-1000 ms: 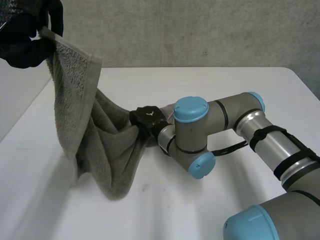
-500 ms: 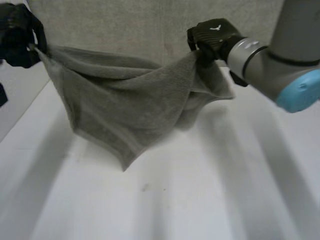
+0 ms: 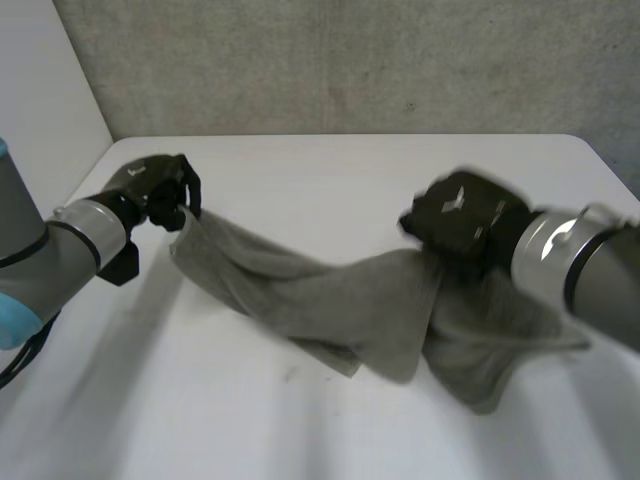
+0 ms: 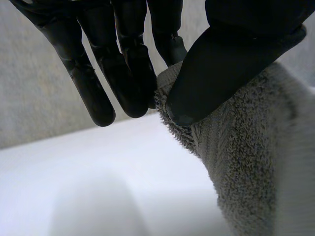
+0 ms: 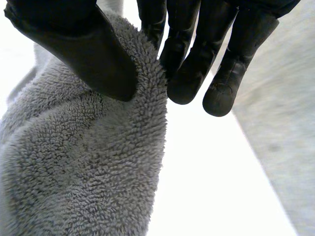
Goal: Fold the towel.
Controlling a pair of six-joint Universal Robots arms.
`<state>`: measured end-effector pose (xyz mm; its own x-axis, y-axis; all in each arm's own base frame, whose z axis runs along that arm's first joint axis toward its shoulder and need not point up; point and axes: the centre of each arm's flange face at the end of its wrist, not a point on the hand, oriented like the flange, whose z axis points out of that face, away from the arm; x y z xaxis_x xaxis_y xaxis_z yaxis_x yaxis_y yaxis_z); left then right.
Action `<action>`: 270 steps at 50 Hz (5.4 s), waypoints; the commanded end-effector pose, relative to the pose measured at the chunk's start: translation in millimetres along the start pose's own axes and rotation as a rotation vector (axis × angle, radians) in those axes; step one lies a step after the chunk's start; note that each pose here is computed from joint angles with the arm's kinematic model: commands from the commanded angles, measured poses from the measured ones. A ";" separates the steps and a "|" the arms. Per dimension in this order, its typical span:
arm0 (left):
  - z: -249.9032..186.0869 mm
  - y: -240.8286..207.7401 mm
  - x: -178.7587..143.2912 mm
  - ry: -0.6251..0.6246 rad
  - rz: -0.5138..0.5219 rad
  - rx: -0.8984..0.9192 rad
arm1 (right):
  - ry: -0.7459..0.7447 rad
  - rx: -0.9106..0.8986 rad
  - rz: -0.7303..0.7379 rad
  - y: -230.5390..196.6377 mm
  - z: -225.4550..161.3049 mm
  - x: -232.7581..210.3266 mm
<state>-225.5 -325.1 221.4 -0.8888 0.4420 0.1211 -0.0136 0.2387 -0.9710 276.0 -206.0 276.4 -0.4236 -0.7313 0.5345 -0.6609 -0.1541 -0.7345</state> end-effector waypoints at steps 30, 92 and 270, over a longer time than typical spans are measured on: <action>37.2 -217.4 31.8 -0.074 0.123 0.750 | 0.690 0.604 -0.161 -127.1 58.3 125.7; -4.6 -24.5 61.1 0.026 0.112 -0.003 | -0.245 0.015 0.311 36.3 6.6 -10.0; -58.5 29.7 54.6 0.127 0.571 -0.004 | 0.021 0.025 0.162 65.3 65.7 -23.4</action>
<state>-250.5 -251.5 196.4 -0.6827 0.6176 -0.3905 0.4710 -0.0367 -0.8814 284.2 -246.9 175.6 -0.5317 -0.7445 0.4038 -0.5813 -0.0260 -0.8133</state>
